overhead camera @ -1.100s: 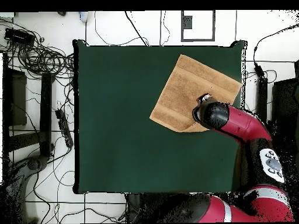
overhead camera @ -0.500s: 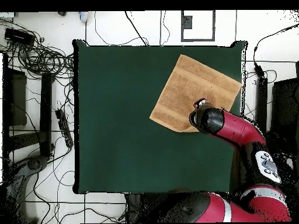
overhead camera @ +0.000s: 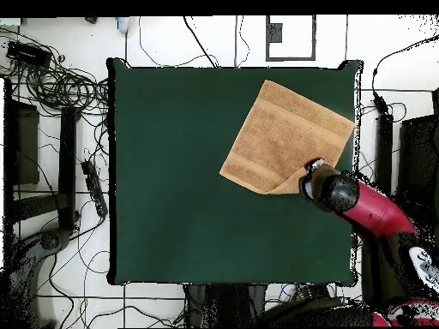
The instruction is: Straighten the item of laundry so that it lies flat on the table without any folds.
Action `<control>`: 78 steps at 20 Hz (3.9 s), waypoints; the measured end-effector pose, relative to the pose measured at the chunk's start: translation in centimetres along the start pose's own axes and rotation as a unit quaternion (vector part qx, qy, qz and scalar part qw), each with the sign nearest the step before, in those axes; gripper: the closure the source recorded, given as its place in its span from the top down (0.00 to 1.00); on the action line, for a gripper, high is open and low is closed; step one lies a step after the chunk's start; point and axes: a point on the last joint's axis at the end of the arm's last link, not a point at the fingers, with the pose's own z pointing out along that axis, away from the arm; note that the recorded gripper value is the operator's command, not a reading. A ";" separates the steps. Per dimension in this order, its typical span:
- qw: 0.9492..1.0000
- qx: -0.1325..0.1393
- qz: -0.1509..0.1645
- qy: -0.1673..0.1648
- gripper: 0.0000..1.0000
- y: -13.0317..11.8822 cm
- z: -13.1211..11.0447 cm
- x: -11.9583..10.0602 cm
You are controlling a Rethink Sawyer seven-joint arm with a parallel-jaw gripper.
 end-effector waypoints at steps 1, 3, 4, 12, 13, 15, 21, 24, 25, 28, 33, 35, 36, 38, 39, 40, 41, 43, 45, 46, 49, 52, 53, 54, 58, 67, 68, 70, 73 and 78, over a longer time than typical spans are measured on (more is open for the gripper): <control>1.000 0.001 0.011 0.001 1.00 -1.1 -0.3 -0.8; 1.000 0.003 0.021 0.001 1.00 -2.2 -0.6 -1.4; 1.000 0.004 0.026 0.001 1.00 -2.8 -0.8 -1.7; 0.999 0.005 0.031 0.002 1.00 -3.7 -0.4 -1.4; 1.000 0.004 0.028 0.001 1.00 -3.4 -0.3 -1.2; 1.000 -0.002 0.018 -0.006 1.00 -2.4 -0.1 -0.3; 1.000 -0.012 -0.008 -0.011 1.00 -0.1 0.8 2.4; 1.000 -0.014 -0.018 -0.011 1.00 0.6 1.4 3.7; 1.000 -0.014 -0.020 -0.011 1.00 0.7 1.6 3.9; 1.000 -0.012 -0.022 -0.006 1.00 0.6 2.4 4.6; 1.000 -0.012 -0.020 -0.007 1.00 0.5 2.5 4.3; 1.000 -0.012 -0.019 -0.007 1.00 0.4 2.6 4.3; 1.000 -0.011 -0.018 -0.006 1.00 0.4 2.6 4.2; 1.000 -0.011 -0.018 -0.006 1.00 0.3 2.8 4.1; 1.000 -0.011 -0.017 -0.006 1.00 0.3 2.8 4.1; 1.000 -0.012 -0.017 -0.006 1.00 0.3 2.9 4.0; 1.000 -0.012 -0.017 -0.007 1.00 0.3 3.0 3.9; 1.000 -0.012 -0.017 -0.008 1.00 0.4 3.0 3.7; 1.000 -0.013 -0.017 -0.009 1.00 0.5 3.1 3.6; 1.000 -0.013 -0.017 -0.009 1.00 0.5 3.1 3.6; 1.000 -0.010 -0.018 -0.011 0.00 0.2 3.2 3.4; 1.000 -0.006 -0.022 -0.015 0.00 -0.1 3.3 3.1; 1.000 -0.006 -0.025 -0.016 0.00 0.0 3.3 3.1; 1.000 -0.006 -0.026 -0.016 0.00 0.0 3.3 3.1; 0.999 -0.005 -0.029 -0.018 0.00 0.0 3.3 3.2; 0.999 -0.006 -0.029 -0.020 0.00 0.0 3.0 3.1; 0.999 -0.006 -0.028 -0.020 0.00 0.0 2.9 3.1; 0.999 -0.007 -0.028 -0.022 0.00 0.0 2.1 3.0; 0.999 -0.007 -0.029 -0.033 0.00 -0.2 -0.4 2.6; 0.998 -0.011 -0.024 -0.051 0.00 -0.3 -5.5 1.3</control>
